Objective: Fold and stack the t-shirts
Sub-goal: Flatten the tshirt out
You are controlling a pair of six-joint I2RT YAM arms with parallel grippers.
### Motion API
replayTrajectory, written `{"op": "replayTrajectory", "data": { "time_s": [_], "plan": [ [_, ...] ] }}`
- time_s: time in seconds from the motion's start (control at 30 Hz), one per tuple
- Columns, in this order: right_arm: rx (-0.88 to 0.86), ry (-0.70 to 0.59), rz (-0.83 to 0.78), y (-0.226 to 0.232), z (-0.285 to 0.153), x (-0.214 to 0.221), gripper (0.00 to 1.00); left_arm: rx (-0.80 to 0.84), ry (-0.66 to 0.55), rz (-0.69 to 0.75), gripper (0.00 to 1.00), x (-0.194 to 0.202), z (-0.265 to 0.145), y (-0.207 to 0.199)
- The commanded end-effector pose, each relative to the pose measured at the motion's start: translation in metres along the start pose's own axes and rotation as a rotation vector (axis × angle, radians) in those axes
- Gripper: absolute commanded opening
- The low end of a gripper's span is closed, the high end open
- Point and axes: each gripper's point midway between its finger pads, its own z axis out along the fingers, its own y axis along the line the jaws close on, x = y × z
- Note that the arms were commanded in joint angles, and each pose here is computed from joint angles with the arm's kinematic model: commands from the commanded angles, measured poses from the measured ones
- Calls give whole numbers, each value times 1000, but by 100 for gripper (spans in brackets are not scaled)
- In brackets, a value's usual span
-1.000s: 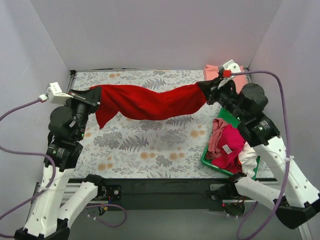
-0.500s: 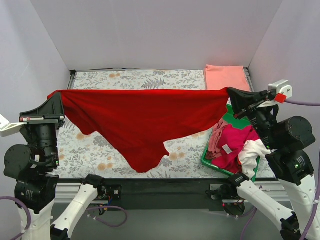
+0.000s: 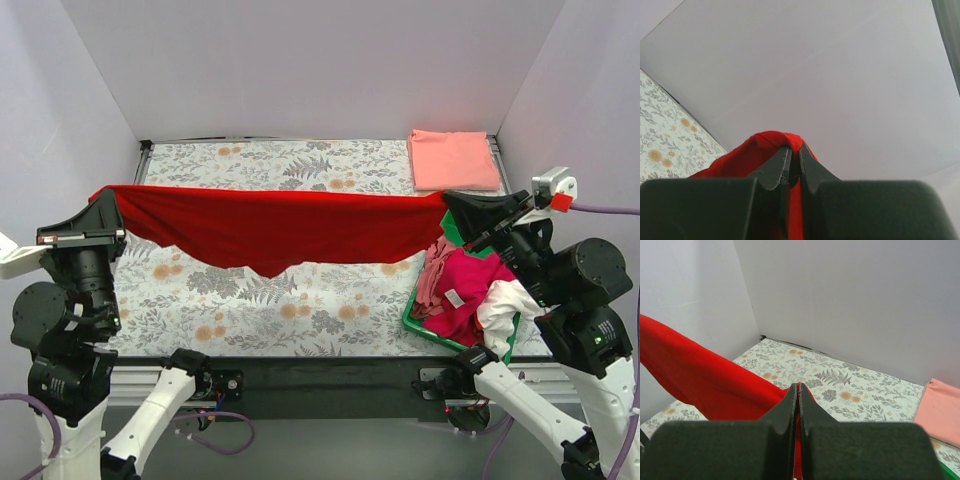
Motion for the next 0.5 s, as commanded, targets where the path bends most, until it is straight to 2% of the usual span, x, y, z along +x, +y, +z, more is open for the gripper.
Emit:
{"op": "replayTrajectory", "data": {
  "time_s": [0.0, 0.1, 0.2, 0.3, 0.33, 0.37, 0.4, 0.43, 0.47],
  "plan": [
    [28, 21, 24, -7, 15, 12, 1, -121, -32, 38, 0, 17, 31, 19],
    [41, 115, 30, -13, 41, 42, 1, -265, -47, 123, 0, 45, 62, 49],
    [155, 214, 30, -39, 68, 77, 1, -386, -35, 234, 0, 82, 90, 84],
    [320, 336, 10, -75, 95, 125, 1, -496, -5, 348, 0, 120, 122, 120],
    [369, 424, 6, -93, 110, 159, 1, -524, 16, 370, 0, 133, 134, 133],
    [357, 474, 22, -97, 119, 178, 1, -539, 43, 385, 0, 143, 146, 143],
    [350, 520, 47, -104, 128, 196, 1, -619, 92, 429, 0, 161, 168, 183],
    [365, 602, 68, -125, 146, 230, 6, -633, 135, 428, 1, 176, 180, 197],
    [300, 641, 100, -123, 160, 247, 14, -666, 157, 445, 10, 185, 190, 214]
  ]
}}
